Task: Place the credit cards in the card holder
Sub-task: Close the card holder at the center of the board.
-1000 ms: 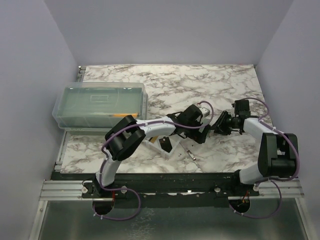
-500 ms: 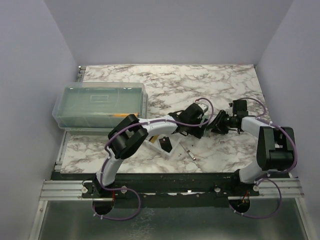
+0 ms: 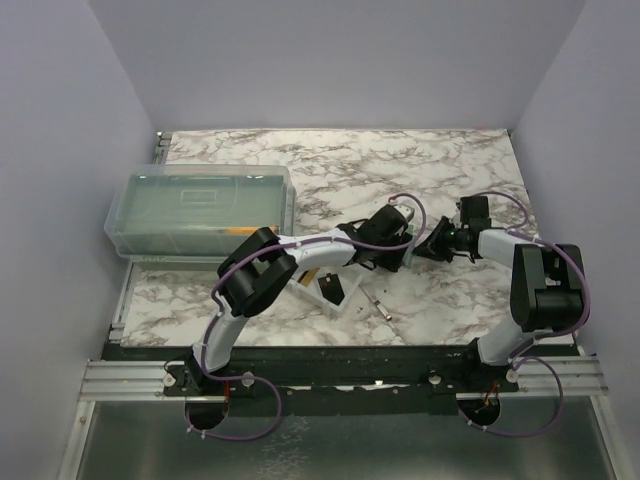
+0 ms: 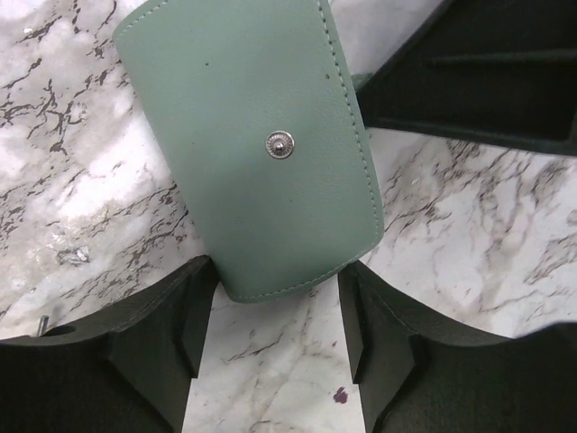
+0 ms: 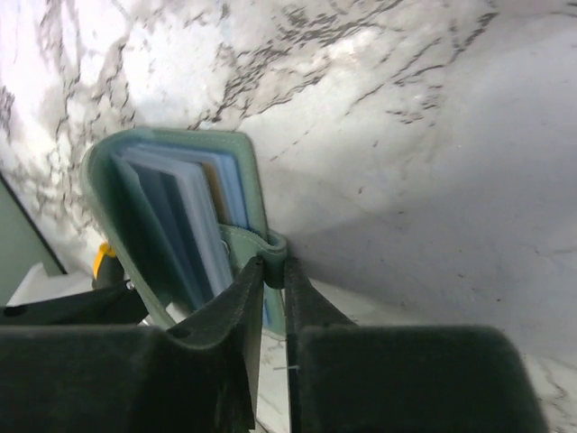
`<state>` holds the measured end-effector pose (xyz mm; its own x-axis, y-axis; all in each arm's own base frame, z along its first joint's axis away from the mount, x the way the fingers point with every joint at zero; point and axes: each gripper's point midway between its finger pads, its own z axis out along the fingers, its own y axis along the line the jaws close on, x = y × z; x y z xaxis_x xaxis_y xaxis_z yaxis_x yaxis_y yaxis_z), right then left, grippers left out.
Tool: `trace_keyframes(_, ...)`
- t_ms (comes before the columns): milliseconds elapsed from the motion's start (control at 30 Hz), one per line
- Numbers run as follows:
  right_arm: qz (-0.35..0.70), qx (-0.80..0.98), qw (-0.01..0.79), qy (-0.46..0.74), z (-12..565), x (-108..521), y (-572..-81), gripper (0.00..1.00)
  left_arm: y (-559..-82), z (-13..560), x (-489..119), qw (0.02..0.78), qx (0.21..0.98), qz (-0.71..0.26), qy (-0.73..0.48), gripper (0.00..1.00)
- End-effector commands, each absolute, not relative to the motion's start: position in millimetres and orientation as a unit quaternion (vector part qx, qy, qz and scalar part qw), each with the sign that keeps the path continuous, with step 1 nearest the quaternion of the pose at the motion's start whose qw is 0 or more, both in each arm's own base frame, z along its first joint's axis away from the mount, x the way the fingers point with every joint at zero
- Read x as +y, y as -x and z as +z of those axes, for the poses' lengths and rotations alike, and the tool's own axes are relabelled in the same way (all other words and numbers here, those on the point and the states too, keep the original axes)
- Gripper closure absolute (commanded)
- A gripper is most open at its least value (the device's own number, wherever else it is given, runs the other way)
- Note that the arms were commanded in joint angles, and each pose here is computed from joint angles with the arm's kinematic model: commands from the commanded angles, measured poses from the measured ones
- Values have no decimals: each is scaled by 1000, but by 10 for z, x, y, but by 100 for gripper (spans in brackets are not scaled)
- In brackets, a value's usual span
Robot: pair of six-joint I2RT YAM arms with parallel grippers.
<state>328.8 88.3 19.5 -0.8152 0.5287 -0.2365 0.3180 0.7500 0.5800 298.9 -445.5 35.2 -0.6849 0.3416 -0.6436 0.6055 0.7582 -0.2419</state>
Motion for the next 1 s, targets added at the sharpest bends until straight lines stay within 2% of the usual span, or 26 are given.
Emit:
trace_keyframes(0,224,917,212,-254,116,764,-3318,95,-3107,212,-4379,290,904,-201,-241,32)
trace_keyframes(67,239,911,213,-260,149,809,-3283,100,-3136,220,-4375,288,906,-205,-233,27)
trace_keyframes(167,279,901,205,-260,198,940,-3229,100,-3226,245,-4339,290,909,-208,-216,28)
trace_keyframes(333,371,873,207,-238,403,1199,-3151,100,-3418,336,-4226,310,912,-196,-185,51)
trace_keyframes(500,405,854,218,-242,489,1135,-3096,100,-3524,357,-4092,328,912,-171,-176,73)
trace_keyframes(567,422,844,226,-240,508,1102,-3065,100,-3535,351,-4060,331,912,-164,-177,87)
trace_keyframes(700,447,821,227,-273,484,958,-2945,100,-3537,391,-4039,334,911,-163,-178,97)
trace_keyframes(733,438,824,219,-286,434,916,-2914,97,-3536,401,-4045,334,911,-165,-178,100)
trace_keyframes(833,381,853,225,-278,377,769,-2919,85,-3506,418,-4089,328,909,-178,-183,100)
trace_keyframes(967,319,876,268,-244,531,579,-2986,64,-3440,422,-4178,315,906,-202,-199,100)
